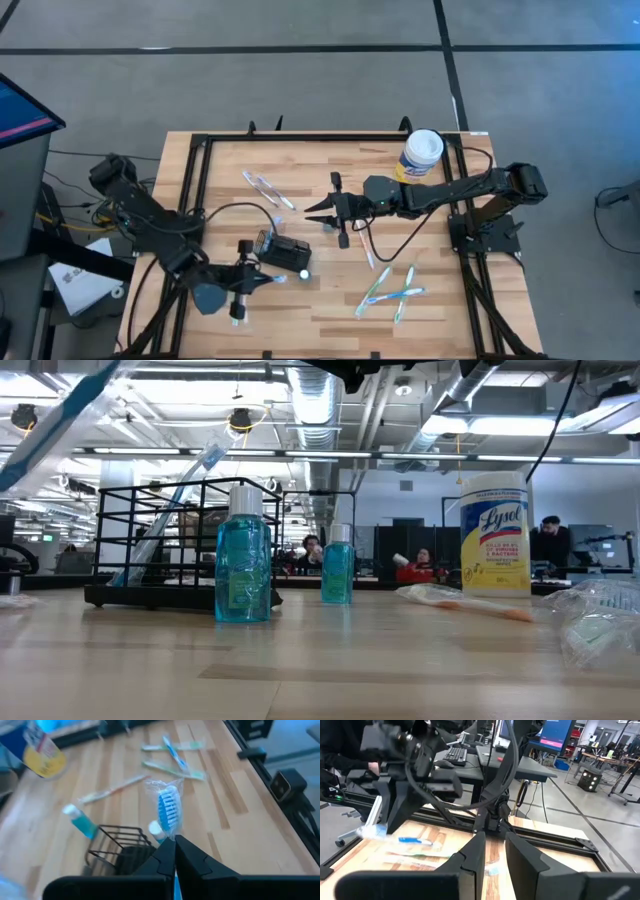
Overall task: Pick & Place toothbrushing station
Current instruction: Put the left blue toothbrush into the left compartment of the wire organizer
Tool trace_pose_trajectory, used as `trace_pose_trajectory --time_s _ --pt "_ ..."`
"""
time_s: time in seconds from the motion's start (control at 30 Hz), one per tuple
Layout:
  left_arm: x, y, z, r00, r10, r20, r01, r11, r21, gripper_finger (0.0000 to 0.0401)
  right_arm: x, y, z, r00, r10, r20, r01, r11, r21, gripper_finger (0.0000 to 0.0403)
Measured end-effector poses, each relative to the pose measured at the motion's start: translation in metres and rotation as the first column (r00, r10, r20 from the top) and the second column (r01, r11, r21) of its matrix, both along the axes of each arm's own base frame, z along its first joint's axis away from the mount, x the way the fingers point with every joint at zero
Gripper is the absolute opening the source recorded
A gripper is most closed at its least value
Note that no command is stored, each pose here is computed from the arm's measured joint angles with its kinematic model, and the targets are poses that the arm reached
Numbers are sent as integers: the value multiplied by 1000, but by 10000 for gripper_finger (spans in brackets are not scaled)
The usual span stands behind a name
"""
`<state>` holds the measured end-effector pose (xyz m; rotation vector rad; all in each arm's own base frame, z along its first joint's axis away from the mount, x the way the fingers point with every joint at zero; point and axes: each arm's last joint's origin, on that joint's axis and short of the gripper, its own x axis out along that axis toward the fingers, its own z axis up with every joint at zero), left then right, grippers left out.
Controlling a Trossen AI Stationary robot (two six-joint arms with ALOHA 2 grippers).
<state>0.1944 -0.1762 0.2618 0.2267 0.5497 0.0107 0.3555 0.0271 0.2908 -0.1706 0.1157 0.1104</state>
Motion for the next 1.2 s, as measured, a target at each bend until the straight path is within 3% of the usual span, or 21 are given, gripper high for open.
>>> trace_pose_trajectory --time_s 0.4,0.8,0.93,1.2 --pt "-13 7 28 980 77 181 -75 997 -13 0 0 0 1 1000 0 6 0 1000 0 67" --pt "-17 13 49 954 56 295 -71 997 40 0 0 0 1 1000 0 7 0 1000 0 67" --pt "-23 23 44 933 31 359 -47 998 37 0 0 0 1 1000 0 12 0 1000 1 67" --pt "-45 61 28 863 43 503 -11 998 -67 0 0 0 2 1000 2 24 -2 1000 -13 67"
